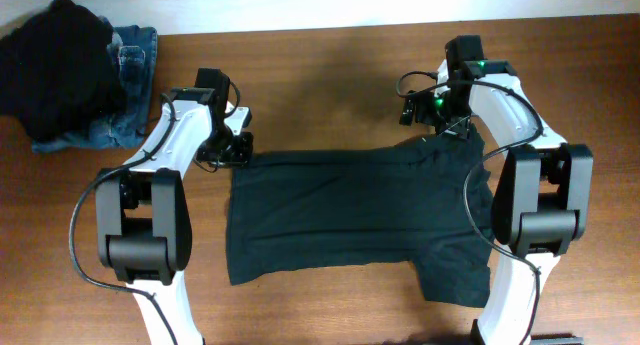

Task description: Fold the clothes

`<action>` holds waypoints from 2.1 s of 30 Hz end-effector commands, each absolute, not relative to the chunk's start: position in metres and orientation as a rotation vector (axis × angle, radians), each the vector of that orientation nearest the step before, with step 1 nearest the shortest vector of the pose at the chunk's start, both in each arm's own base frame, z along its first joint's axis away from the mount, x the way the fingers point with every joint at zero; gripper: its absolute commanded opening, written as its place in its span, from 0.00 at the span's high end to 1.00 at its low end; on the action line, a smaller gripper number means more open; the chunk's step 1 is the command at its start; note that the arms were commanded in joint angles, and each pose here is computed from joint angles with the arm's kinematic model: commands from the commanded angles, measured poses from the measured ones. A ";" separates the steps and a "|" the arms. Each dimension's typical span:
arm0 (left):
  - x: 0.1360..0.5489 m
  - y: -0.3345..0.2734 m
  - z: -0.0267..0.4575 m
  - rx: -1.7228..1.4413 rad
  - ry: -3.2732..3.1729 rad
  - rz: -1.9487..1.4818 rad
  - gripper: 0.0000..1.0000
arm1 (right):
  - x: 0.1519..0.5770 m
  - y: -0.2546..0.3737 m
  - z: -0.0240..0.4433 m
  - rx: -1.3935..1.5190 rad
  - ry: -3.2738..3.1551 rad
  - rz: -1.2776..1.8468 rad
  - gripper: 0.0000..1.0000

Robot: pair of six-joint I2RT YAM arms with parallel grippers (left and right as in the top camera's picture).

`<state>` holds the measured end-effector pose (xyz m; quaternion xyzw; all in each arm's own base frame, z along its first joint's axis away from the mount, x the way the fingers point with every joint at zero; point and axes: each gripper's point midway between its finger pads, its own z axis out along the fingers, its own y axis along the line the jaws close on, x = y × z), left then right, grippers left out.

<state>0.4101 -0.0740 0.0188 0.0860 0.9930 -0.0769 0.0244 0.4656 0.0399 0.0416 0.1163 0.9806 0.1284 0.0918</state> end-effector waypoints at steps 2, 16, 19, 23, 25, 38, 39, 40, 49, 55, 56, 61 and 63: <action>0.406 -0.078 0.013 0.272 3.085 -0.280 0.71 | 0.464 0.041 0.038 0.348 2.923 0.369 0.01; 0.402 -0.077 0.000 0.270 3.119 -0.282 0.99 | 0.464 0.041 0.038 0.348 2.923 0.369 0.01; 0.402 -0.077 0.000 0.270 3.119 -0.282 0.99 | 0.464 0.041 0.038 0.348 2.923 0.369 0.01; 0.401 -0.077 0.001 0.270 3.123 -0.282 0.99 | 0.464 0.041 0.038 0.348 2.923 0.368 0.01; 0.399 -0.077 0.002 0.269 3.134 -0.282 0.99 | 0.464 0.041 0.038 0.348 2.923 0.368 0.01; 0.394 -0.076 0.027 0.268 3.164 -0.282 0.99 | 0.464 0.039 0.038 0.349 2.923 0.352 0.01; 0.395 -0.076 0.030 0.268 3.163 -0.282 0.99 | 0.464 0.039 0.038 0.349 2.923 0.352 0.01; 0.395 -0.076 0.031 0.268 3.165 -0.276 0.99 | 0.464 0.039 0.038 0.349 2.923 0.352 0.01; 0.382 -0.061 0.032 0.271 3.231 -0.151 0.99 | 0.464 0.039 0.038 0.349 2.923 0.352 0.01; 0.377 -0.060 0.033 0.240 3.251 -0.150 0.99 | 0.464 0.039 0.038 0.349 2.924 0.353 0.02; 0.377 -0.060 0.033 0.240 3.251 -0.150 0.99 | 0.464 0.039 0.038 0.349 2.924 0.353 0.01; 0.376 -0.061 0.033 0.239 3.257 -0.156 0.99 | 0.464 0.039 0.038 0.350 2.924 0.353 0.01; 0.378 -0.061 0.033 0.240 3.247 -0.155 0.99 | 0.464 0.039 0.038 0.350 2.923 0.353 0.01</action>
